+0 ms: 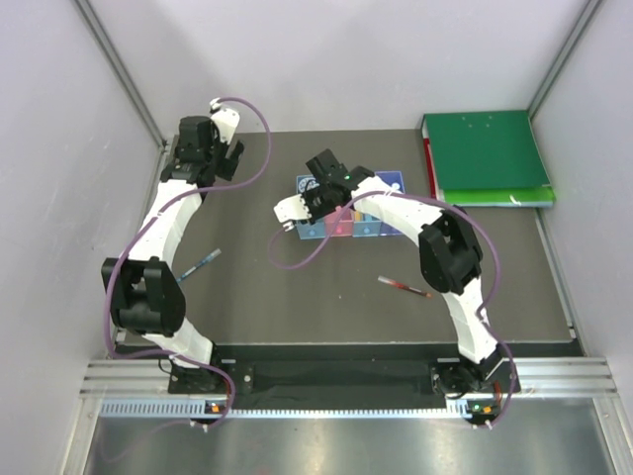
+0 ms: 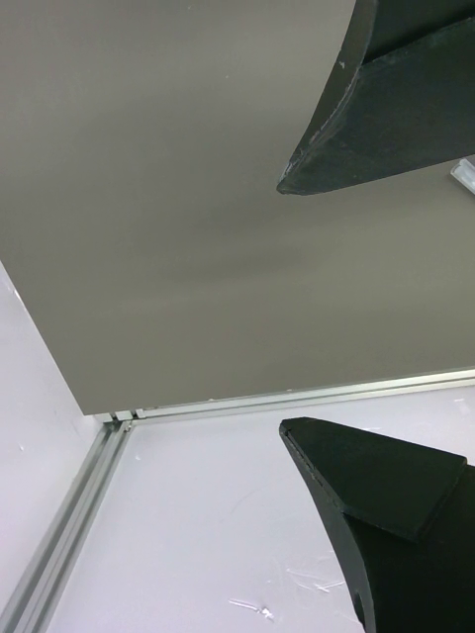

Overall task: Sort the stationery into containers
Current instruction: Place the stationery in the storage box.

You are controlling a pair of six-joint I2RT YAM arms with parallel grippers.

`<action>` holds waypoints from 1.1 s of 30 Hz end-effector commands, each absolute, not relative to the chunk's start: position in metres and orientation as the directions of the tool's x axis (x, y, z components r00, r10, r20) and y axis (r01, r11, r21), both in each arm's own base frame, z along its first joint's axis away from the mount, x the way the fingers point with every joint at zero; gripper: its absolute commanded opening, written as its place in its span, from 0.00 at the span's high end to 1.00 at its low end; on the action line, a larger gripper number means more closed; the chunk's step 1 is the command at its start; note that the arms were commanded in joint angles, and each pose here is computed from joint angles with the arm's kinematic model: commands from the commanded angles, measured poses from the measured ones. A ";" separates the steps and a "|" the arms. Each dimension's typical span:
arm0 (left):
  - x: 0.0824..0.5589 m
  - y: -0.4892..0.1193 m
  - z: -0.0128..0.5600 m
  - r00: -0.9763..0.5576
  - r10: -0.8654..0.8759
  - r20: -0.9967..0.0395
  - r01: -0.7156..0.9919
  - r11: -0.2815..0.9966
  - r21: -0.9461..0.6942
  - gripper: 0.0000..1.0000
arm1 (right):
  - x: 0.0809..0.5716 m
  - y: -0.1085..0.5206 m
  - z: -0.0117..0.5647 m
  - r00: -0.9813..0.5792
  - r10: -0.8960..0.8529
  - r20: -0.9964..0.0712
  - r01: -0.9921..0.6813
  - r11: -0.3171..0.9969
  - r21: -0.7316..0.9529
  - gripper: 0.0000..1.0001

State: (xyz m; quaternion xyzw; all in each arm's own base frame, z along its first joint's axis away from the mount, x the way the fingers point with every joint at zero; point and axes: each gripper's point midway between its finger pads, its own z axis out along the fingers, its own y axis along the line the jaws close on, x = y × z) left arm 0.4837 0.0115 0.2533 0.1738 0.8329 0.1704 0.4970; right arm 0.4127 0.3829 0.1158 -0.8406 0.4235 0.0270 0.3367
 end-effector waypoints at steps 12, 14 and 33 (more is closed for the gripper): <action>0.486 0.009 0.283 -0.360 0.458 -0.813 0.094 0.885 0.457 0.01 | 0.424 0.406 0.120 0.630 -0.688 -0.361 -0.724 -0.353 -0.592 0.56; 0.487 0.007 0.282 -0.360 0.458 -0.813 0.100 0.885 0.455 0.01 | 0.426 0.404 0.122 0.625 -0.692 -0.361 -0.725 -0.344 -0.596 0.54; 0.408 0.006 0.171 -0.505 0.690 -0.518 0.507 0.723 0.469 0.01 | 0.433 0.274 0.233 0.244 -0.828 -0.505 -0.813 0.110 -0.572 0.11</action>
